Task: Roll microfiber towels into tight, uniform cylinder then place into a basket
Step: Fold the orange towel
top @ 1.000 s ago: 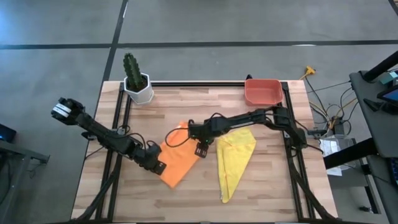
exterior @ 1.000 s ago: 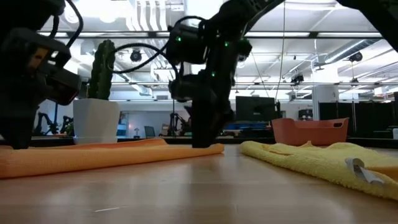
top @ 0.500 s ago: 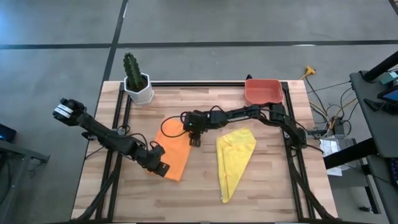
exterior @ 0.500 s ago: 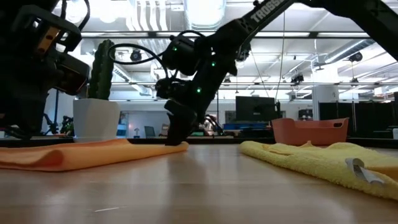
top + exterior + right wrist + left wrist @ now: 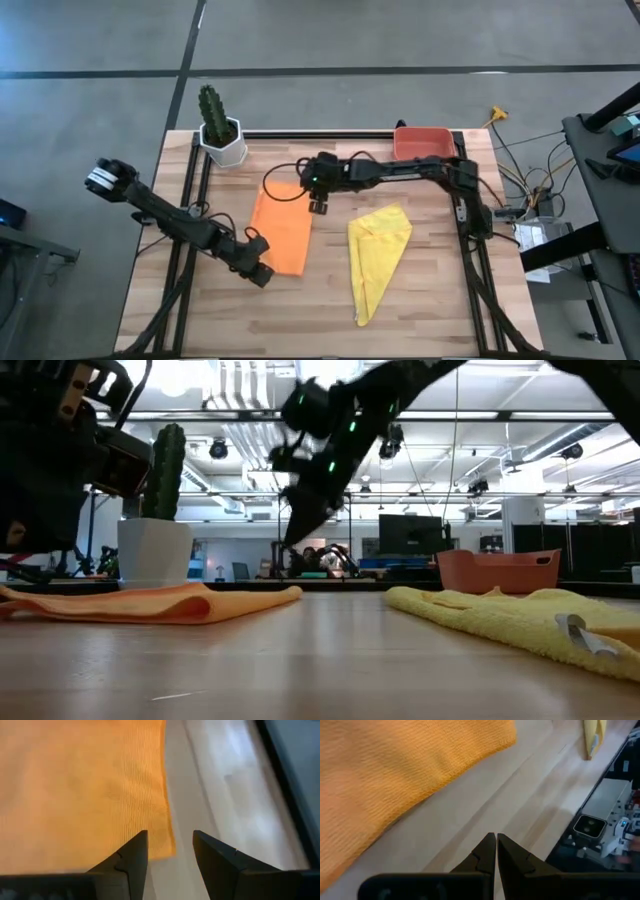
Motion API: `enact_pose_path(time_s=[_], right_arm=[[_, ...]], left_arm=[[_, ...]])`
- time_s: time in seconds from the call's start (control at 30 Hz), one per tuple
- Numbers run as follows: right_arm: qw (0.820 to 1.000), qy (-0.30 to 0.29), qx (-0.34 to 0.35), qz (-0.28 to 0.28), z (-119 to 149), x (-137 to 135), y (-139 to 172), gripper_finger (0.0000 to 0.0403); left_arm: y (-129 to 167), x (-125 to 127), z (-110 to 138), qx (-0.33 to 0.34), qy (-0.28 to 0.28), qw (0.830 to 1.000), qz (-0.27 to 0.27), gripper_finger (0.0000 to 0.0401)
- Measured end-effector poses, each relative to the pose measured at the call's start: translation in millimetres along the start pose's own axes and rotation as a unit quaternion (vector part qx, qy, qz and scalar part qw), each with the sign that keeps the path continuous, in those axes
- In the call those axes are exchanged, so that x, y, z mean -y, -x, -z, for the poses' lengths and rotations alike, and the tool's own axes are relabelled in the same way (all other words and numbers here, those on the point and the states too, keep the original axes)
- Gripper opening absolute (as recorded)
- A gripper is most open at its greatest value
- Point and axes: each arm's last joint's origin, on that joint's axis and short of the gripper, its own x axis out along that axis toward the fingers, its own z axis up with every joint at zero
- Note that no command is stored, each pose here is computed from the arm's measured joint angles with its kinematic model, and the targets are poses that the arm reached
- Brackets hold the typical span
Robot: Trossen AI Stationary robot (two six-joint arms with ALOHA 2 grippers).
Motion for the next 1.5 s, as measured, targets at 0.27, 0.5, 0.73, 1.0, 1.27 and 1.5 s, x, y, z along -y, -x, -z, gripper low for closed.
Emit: enact_pose_path(time_s=[0.27, 0.5, 0.73, 1.0, 1.27, 1.5], right_arm=[[0.99, 0.006, 0.06, -0.127, -12, -4, 77, 0.0153], [0.965, 0.168, 0.093, -0.18, -10, -46, 85, 0.0163], [0.945, 0.229, 0.084, -0.216, -3, -98, 58, 0.0228], [0.926, 0.279, 0.088, -0.241, 3, -153, 27, 0.0273], [0.914, 0.305, 0.077, -0.255, 12, -189, 3, 0.0243], [0.908, 0.33, 0.082, -0.246, 10, -201, -9, 0.0218]], left_arm=[[31, -11, 1, 0.027, -0.033, 0.998, -0.046, 0.0001], [64, -9, 0, 0.102, -0.114, 0.988, -0.006, 0.0001], [80, -14, 1, 0.107, -0.125, 0.986, -0.001, 0.0001], [83, -18, 1, 0.107, -0.126, 0.986, -0.016, 0.0001], [72, -19, 1, 0.089, -0.127, 0.987, -0.041, 0.0001], [65, -19, 3, 0.05, -0.129, 0.989, -0.052, 0.0001]])
